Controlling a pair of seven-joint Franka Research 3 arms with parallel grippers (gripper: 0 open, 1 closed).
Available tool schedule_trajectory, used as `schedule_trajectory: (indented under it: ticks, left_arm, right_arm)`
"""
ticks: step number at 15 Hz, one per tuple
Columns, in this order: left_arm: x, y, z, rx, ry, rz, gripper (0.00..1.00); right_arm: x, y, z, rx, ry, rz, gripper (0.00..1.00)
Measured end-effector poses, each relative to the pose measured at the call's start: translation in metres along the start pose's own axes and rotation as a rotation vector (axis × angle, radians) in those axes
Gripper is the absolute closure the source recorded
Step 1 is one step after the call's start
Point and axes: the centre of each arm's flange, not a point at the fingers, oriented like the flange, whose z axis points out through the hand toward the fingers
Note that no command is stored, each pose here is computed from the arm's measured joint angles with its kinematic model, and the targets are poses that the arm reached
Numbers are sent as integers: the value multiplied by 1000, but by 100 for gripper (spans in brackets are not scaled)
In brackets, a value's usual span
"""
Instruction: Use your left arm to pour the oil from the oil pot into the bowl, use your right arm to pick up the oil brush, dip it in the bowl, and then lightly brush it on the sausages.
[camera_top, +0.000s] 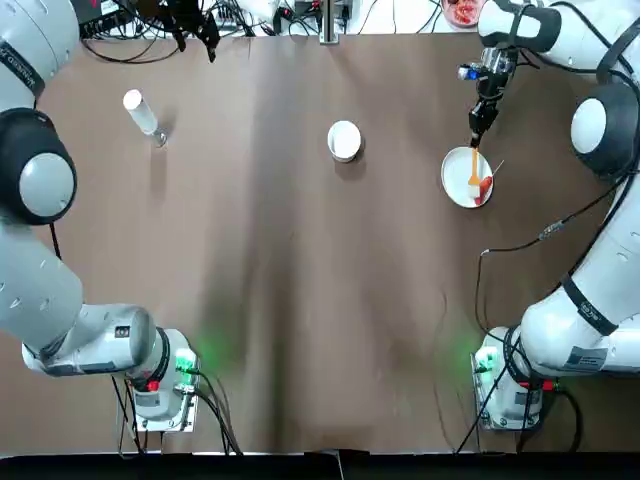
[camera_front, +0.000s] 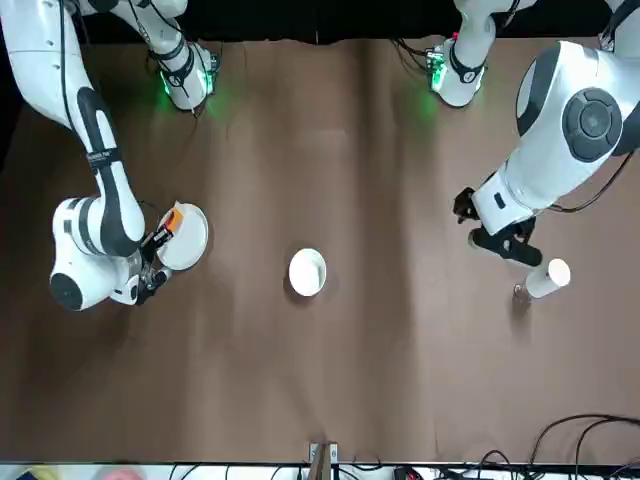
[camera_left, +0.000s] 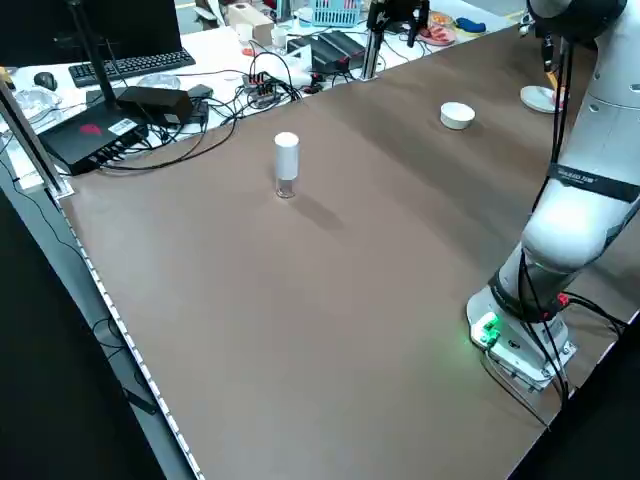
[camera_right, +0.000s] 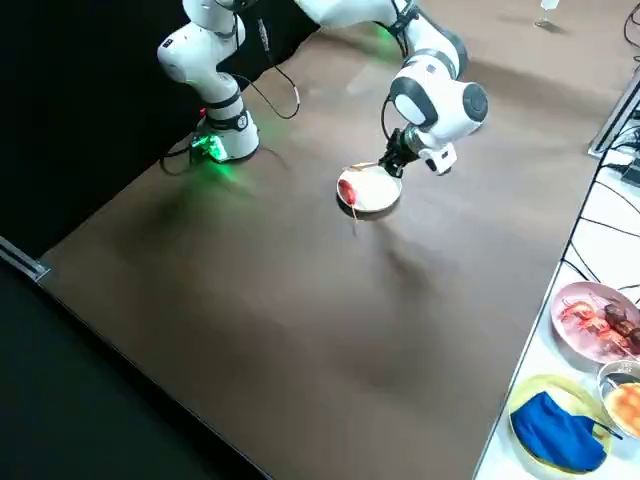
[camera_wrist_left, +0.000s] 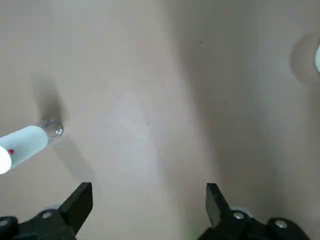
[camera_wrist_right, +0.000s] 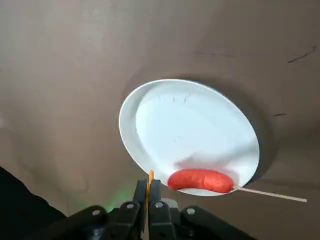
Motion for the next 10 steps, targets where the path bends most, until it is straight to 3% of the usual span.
schedule_trajectory:
  ticks: [5, 10]
  left_arm:
    - [-5, -63, 4, 10, -7, -141, 0]
    - [-3, -64, 10, 12, -16, -181, 0]
  right_arm:
    - [10, 19, 21, -57, -14, 3, 96]
    - [9, 27, 4, -106, 5, 5, 96]
